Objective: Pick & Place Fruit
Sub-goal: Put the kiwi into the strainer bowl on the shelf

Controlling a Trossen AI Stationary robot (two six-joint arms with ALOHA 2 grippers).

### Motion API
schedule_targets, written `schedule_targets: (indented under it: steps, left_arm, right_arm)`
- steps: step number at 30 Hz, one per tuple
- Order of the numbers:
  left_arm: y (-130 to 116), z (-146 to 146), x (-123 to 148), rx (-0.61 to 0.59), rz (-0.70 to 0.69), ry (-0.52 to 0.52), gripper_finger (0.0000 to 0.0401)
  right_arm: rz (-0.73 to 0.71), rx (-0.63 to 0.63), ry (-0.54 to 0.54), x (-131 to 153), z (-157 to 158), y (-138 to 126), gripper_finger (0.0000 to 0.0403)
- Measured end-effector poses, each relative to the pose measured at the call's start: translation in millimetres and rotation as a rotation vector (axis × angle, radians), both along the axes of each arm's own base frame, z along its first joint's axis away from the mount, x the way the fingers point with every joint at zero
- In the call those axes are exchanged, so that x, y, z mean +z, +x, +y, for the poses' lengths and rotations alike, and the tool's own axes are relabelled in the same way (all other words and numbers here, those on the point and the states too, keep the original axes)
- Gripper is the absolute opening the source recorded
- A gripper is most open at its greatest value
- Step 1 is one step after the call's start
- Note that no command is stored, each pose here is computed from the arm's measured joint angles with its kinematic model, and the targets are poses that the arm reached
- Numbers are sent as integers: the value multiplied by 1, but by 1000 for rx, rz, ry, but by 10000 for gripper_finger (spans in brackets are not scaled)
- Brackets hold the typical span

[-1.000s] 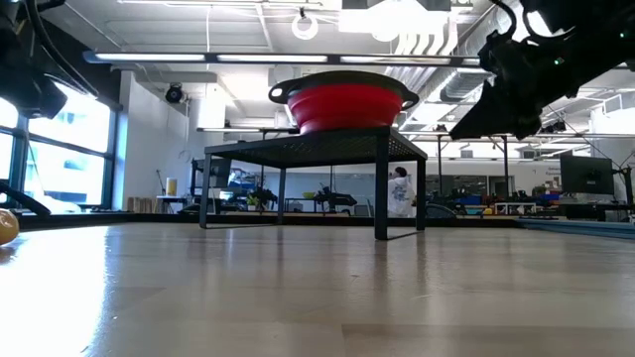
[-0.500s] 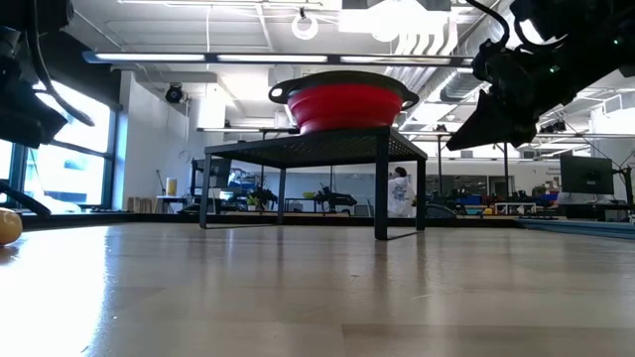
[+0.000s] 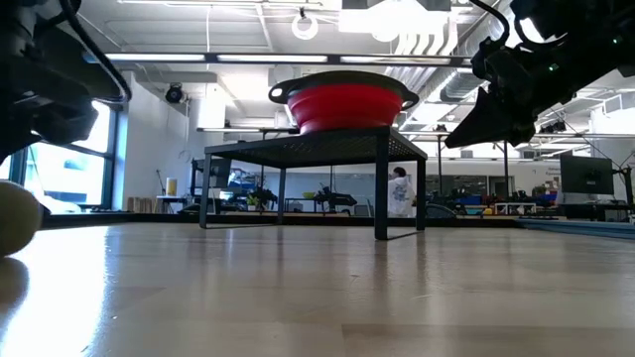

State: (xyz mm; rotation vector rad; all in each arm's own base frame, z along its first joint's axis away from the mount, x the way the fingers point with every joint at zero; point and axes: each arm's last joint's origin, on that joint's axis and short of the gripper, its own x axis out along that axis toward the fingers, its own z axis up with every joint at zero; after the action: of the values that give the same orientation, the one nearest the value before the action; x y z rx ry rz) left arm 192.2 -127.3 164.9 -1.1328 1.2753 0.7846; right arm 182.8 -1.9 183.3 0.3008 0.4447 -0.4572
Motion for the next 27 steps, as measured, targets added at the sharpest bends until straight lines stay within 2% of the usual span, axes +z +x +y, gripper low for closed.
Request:
schedule_targets:
  steps: [13,21,27]
  left_arm:
    - [18,-6,6,18,-257,29,0]
    - [24,-9,10,-10,-351,44,0]
    - [28,-8,12,-66,-427,127,0]
  right_arm:
    - [1,1,0,0,0,0,2]
    - [1,1,0,0,0,0,2]
    - [-4,0,0,0,0,0,2]
